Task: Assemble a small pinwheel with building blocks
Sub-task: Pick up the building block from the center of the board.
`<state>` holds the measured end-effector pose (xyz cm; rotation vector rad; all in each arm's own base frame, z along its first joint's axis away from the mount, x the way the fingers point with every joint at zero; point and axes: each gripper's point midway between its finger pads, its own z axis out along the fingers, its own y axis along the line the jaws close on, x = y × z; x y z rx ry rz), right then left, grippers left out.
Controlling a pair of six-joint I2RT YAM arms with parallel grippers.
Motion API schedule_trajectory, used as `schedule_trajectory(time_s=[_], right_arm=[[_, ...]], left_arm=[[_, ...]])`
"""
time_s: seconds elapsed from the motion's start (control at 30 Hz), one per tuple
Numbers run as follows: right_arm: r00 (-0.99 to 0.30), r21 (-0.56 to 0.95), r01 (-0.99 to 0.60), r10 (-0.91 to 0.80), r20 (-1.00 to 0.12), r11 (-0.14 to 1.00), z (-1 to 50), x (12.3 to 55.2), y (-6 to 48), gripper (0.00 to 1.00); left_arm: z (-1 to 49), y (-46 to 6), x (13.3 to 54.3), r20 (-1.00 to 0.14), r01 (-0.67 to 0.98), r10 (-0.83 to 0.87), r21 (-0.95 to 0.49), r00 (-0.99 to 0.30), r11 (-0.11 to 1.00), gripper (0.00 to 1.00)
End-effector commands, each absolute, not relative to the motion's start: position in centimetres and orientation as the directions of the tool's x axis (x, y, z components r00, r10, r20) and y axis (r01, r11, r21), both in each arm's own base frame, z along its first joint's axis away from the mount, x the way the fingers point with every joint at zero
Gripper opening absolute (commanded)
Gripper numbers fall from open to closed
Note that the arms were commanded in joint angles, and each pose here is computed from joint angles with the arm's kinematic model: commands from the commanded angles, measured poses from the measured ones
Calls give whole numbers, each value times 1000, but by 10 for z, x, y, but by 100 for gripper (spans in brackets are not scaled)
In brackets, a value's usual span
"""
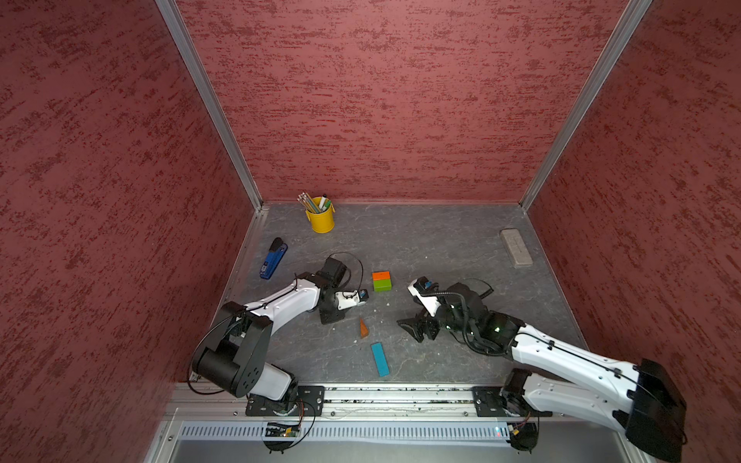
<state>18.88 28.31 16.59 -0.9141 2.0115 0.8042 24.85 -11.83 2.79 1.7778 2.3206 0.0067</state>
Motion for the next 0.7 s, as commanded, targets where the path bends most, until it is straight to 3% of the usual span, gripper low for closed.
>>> schedule_trajectory(time_s=[0.0,0.67], right_arm=[[-430,217,-818,-316,-846,534,173,187,284,94],[-389,176,-822,-310,-867,541,187,188,278,94]], left_arm=[[30,-123,254,-180,951,949,130,-257,282,39],[49,-122,266,-224,949,933,77,-281,304,29]])
